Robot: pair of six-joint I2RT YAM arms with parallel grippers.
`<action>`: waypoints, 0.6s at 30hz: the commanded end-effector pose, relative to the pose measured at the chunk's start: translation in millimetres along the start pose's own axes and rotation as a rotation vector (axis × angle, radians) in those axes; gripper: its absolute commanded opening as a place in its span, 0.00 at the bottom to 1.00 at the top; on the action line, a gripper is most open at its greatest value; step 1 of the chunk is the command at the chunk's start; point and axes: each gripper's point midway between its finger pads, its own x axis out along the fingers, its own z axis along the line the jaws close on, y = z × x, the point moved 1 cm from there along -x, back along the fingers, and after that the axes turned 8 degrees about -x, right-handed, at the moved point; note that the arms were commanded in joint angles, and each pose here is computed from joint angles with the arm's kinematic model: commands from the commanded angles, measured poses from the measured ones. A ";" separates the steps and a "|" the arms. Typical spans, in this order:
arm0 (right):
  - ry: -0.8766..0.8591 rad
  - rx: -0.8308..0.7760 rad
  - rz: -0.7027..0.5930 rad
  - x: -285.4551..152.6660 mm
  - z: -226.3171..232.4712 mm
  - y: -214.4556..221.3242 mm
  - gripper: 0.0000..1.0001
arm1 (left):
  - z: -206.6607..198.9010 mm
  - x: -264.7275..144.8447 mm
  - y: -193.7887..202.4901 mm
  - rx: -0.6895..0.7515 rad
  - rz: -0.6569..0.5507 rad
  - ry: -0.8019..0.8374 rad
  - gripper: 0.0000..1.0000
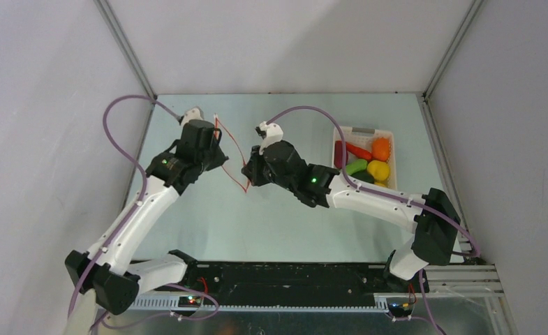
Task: Place the food in the zip-top bag and seal the zipper
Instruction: Open the zipper of the food storage bag.
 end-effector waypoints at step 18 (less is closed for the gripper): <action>0.099 0.089 -0.045 4.2 -50.6 -28.3 0.64 | -53.8 -40.3 15.8 0.642 0.099 0.037 0.00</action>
